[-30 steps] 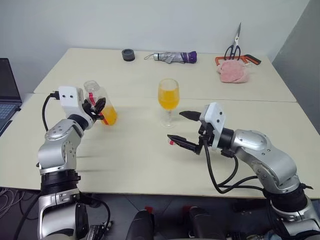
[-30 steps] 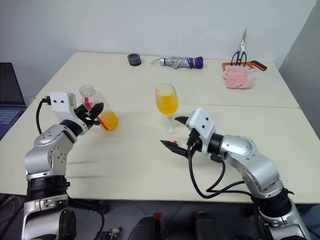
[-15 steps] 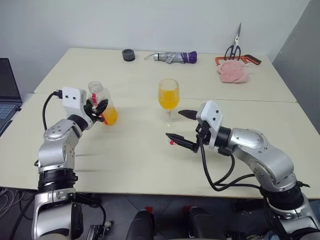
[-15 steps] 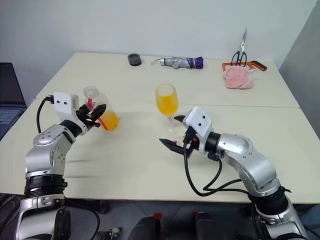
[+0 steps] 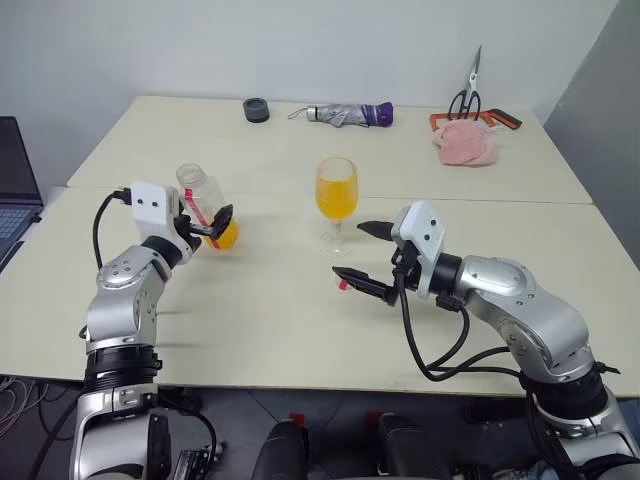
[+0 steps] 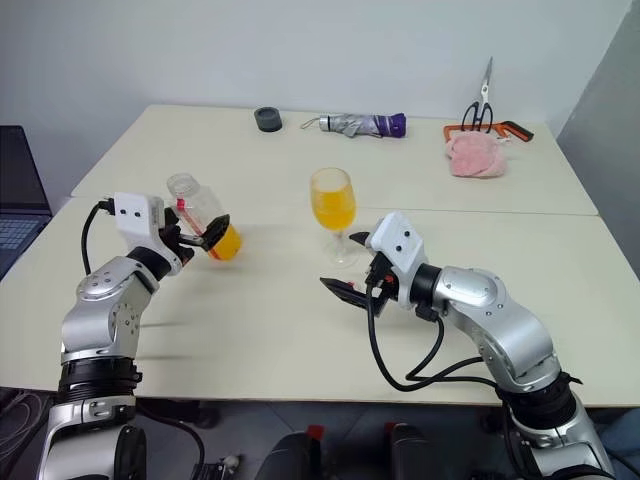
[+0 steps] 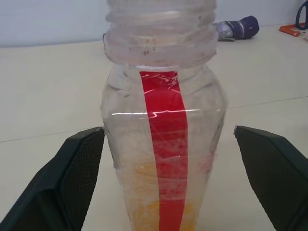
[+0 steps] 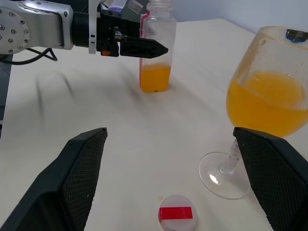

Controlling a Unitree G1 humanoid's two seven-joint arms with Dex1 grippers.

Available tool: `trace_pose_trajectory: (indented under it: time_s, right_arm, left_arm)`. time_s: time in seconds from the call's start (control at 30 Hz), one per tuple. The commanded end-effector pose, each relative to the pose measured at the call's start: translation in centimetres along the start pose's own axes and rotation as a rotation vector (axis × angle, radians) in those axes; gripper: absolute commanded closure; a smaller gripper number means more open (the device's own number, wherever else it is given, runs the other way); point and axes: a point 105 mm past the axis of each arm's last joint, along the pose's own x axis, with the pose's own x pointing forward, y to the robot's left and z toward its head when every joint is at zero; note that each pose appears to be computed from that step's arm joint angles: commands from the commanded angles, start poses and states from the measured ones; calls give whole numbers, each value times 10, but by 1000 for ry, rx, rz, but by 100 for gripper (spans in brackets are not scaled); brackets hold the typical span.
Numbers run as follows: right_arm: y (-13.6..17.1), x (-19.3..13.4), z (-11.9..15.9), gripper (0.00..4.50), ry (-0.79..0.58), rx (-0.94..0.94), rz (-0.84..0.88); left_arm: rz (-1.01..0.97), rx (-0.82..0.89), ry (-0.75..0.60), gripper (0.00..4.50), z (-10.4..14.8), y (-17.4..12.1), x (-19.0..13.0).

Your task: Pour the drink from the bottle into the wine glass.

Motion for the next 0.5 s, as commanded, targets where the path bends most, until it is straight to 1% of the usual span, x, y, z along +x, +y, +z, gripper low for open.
trace_pose_trajectory:
  time_s: [0.03, 0.13, 0.3, 0.43, 0.5]
  right_arm:
    - [-3, -10, 10, 0, -47, -40, -30]
    - [-5, -19, 3, 0, -68, -43, -75]
    - [-9, -32, -14, 0, -117, 0, -165]
    - [-30, -50, -45, 0, -129, 23, -372]
    - [-44, -66, -70, 0, -100, 33, -514]
  left_arm:
    - [25, 53, -82, 2, 19, 5, -10]
    - [43, 46, -123, 2, 23, 6, -19]
    - [51, 35, -125, 2, 17, 4, -35]
    - [108, 61, -103, 2, 10, 4, -50]
    - [121, 64, -79, 2, 2, 0, -58]
